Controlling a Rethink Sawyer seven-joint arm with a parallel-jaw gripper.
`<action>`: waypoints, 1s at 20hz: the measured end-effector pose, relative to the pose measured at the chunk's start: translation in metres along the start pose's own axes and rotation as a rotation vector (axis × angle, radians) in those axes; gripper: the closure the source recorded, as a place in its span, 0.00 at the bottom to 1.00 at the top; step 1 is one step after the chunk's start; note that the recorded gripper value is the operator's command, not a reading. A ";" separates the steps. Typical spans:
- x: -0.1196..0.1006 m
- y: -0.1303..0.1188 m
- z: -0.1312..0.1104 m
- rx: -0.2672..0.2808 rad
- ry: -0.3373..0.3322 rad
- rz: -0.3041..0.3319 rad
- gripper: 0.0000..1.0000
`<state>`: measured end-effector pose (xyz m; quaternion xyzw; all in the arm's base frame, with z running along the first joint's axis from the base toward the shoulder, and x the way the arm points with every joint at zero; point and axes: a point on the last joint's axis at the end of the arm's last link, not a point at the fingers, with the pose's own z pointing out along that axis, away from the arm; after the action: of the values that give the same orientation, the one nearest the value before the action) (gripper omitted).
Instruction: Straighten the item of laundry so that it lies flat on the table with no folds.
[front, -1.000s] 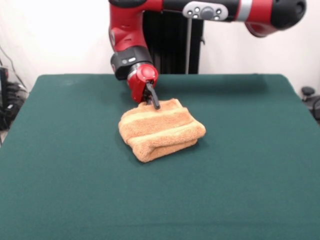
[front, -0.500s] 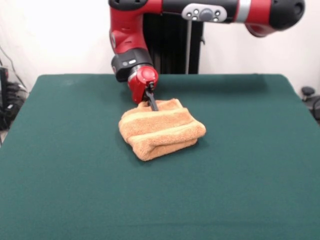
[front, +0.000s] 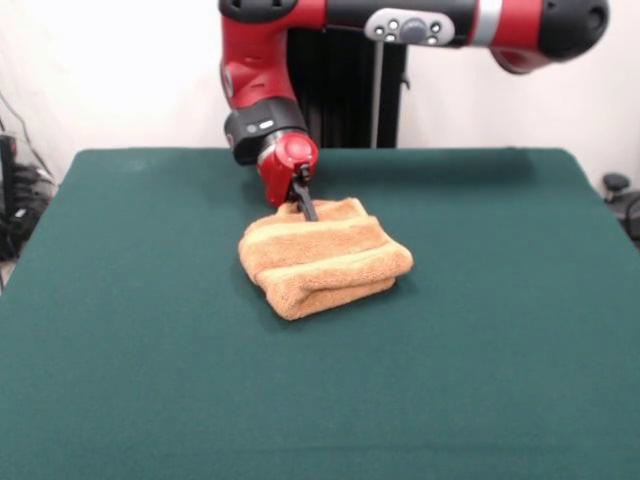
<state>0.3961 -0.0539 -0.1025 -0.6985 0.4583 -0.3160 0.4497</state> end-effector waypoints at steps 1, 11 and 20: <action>0.000 0.000 0.000 -0.002 0.000 0.001 1.00; 0.027 -0.004 -0.002 -0.113 0.008 0.075 1.00; 0.049 -0.024 0.004 -0.265 -0.037 0.246 1.00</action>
<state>0.4267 -0.0936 -0.0804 -0.6960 0.5695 -0.1825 0.3975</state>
